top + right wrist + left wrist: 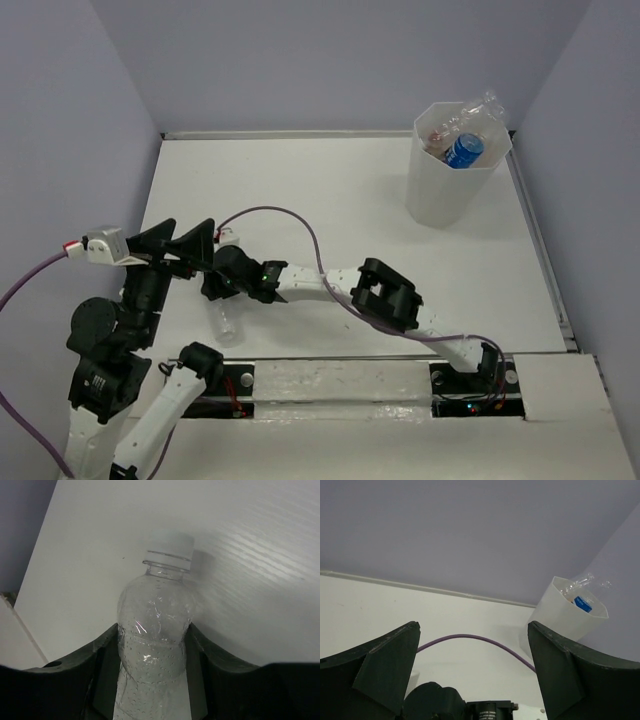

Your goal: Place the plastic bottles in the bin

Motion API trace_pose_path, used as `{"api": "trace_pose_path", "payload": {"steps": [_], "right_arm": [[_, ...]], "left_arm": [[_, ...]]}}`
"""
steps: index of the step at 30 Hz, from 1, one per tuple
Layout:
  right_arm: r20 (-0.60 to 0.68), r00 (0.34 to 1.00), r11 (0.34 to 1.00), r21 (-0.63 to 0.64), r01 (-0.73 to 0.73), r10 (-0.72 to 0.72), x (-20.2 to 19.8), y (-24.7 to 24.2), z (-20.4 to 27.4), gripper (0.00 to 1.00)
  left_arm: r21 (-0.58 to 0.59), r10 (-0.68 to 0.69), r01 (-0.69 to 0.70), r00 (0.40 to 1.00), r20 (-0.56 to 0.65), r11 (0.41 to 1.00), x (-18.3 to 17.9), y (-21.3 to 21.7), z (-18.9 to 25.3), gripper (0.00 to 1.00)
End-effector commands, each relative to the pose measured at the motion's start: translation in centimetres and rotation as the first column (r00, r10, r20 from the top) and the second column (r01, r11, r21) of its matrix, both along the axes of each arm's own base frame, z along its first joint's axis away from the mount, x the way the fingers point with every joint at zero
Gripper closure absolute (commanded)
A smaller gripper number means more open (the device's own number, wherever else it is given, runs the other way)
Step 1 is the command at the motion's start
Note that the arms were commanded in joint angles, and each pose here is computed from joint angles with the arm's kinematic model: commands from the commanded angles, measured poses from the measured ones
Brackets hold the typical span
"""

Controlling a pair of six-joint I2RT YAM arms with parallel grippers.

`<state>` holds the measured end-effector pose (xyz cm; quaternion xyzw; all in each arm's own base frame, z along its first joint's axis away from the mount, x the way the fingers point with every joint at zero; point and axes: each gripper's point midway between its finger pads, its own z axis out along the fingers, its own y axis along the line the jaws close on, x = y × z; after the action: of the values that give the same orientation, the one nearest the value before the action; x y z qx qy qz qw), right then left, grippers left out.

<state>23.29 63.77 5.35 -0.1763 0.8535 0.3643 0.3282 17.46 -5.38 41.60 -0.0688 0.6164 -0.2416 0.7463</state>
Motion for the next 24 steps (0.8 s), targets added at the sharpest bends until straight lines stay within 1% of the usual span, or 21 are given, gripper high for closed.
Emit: {"api": "trace_pose_path", "payload": {"steps": [1, 2, 3, 5, 6, 7, 8, 9, 11, 12, 13, 14, 15, 16, 17, 18, 19, 21, 22, 23, 24], "right_arm": [[0.109, 0.992, 0.99, -0.118, 0.076, -0.063, 1.9, -4.1, 0.9, 0.59], [0.139, 0.986, 0.988, -0.11, 0.109, -0.094, 3.4, -5.4, 2.3, 0.64], [0.155, 0.982, 0.987, -0.103, 0.125, -0.109, 4.1, -6.2, 3.2, 0.65], [0.213, 0.962, 0.984, -0.021, 0.178, -0.17, 6.9, -8.4, 8.1, 0.67], [0.228, 0.955, 0.981, -0.001, 0.196, -0.191, 7.9, -9.7, 9.5, 0.68], [0.234, 0.951, 0.977, -0.022, 0.212, -0.201, 8.4, -11.8, 9.0, 0.69], [0.283, 0.934, 0.974, 0.002, 0.227, -0.218, 9.6, -13.2, 10.9, 0.69], [0.336, 0.895, 0.956, 0.1, 0.276, -0.294, 11.7, -15.9, 16.5, 0.69], [0.413, 0.836, 0.93, 0.095, 0.355, -0.361, 14.0, -20.8, 19.0, 0.69], [0.442, 0.79, 0.9, 0.116, 0.42, -0.425, 16.5, -24.5, 21.0, 0.7], [0.49, 0.727, 0.873, 0.2, 0.444, -0.482, 17.0, -27.7, 26.2, 0.7], [0.525, 0.677, 0.85, 0.22, 0.478, -0.517, 17.8, -30.3, 28.3, 0.7], [0.589, 0.599, 0.82, 0.214, 0.531, -0.542, 18.8, -33.5, 30.4, 0.71], [0.626, 0.489, 0.763, 0.288, 0.579, -0.607, 19.8, -38.2, 34.7, 0.71], [0.695, 0.406, 0.743, 0.278, 0.609, -0.593, 20.2, -40.9, 36.7, 0.72], [0.727, 0.296, 0.705, 0.351, 0.616, -0.62, 20.5, -43.3, 39.9, 0.72], [0.747, 0.199, 0.651, 0.377, 0.658, -0.634, 21.2, -47.0, 41.9, 0.72], [0.795, 0.092, 0.604, 0.374, 0.704, -0.599, 21.9, -50.4, 43.9, 0.73], [0.795, 0.004, 0.559, 0.422, 0.714, -0.607, 22.2, -53.0, 46.1, 0.73], [0.825, -0.023, 0.552, 0.398, 0.733, -0.565, 22.8, -53.8, 46.3, 0.74], [0.827, -0.071, 0.535, 0.423, 0.732, -0.557, 22.9, -54.6, 47.2, 0.74]], "left_arm": [[0.016, 0.006, -0.006, 1.0, 0.01, 1.0, 0.5, -0.1, -0.6, 0.01], [0.023, 0.003, -0.003, 1.0, 0.0, 1.0, 0.7, -0.3, -1.0, 0.01], [0.024, 0.002, -0.002, 1.0, -0.002, 1.0, 0.8, -0.4, -1.2, 0.01], [0.026, -0.001, 0.001, 1.0, -0.012, 1.0, 1.1, -0.5, -1.7, 0.01], [0.026, -0.004, 0.005, 1.0, -0.017, 1.0, 1.2, -0.6, -1.9, 0.01], [0.032, -0.009, 0.01, 0.999, -0.031, 0.999, 1.5, -0.9, -2.7, 0.01], [0.031, -0.017, 0.018, 0.999, -0.037, 0.999, 1.6, -1.1, -3.1, 0.01], [0.034, -0.026, 0.028, 0.998, -0.054, 0.999, 2.1, -1.5, -4.1, 0.01], [0.038, -0.05, 0.053, 0.996, -0.07, 0.998, 2.6, -2.2, -5.3, 0.01], [0.043, -0.063, 0.066, 0.994, -0.087, 0.997, 3.0, -2.6, -6.1, 0.01], [0.049, -0.073, 0.078, 0.992, -0.104, 0.996, 3.3, -3.0, -7.0, 0.01], [0.064, -0.09, 0.1, 0.986, -0.143, 0.993, 3.8, -3.7, -8.8, 0.01], [0.062, -0.098, 0.108, 0.985, -0.144, 0.992, 4.1, -4.0, -9.1, 0.01], [0.074, -0.124, 0.137, 0.98, -0.158, 0.988, 4.2, -4.6, -9.9, 0.01], [0.08, -0.132, 0.146, 0.978, -0.16, 0.986, 4.2, -4.8, -9.9, 0.01], [0.08, -0.14, 0.153, 0.978, -0.154, 0.985, 4.1, -4.9, -9.7, 0.01], [0.078, -0.147, 0.16, 0.978, -0.149, 0.984, 4.0, -5.1, -9.6, 0.01], [0.079, -0.155, 0.168, 0.977, -0.146, 0.983, 3.9, -5.3, -9.5, 0.01], [0.079, -0.158, 0.171, 0.977, -0.146, 0.982, 3.9, -5.3, -9.6, 0.01], [0.078, -0.161, 0.174, 0.976, -0.145, 0.982, 3.8, -5.3, -9.5, 0.01], [0.078, -0.161, 0.173, 0.977, -0.142, 0.982, 3.7, -5.3, -9.4, 0.01]]}}
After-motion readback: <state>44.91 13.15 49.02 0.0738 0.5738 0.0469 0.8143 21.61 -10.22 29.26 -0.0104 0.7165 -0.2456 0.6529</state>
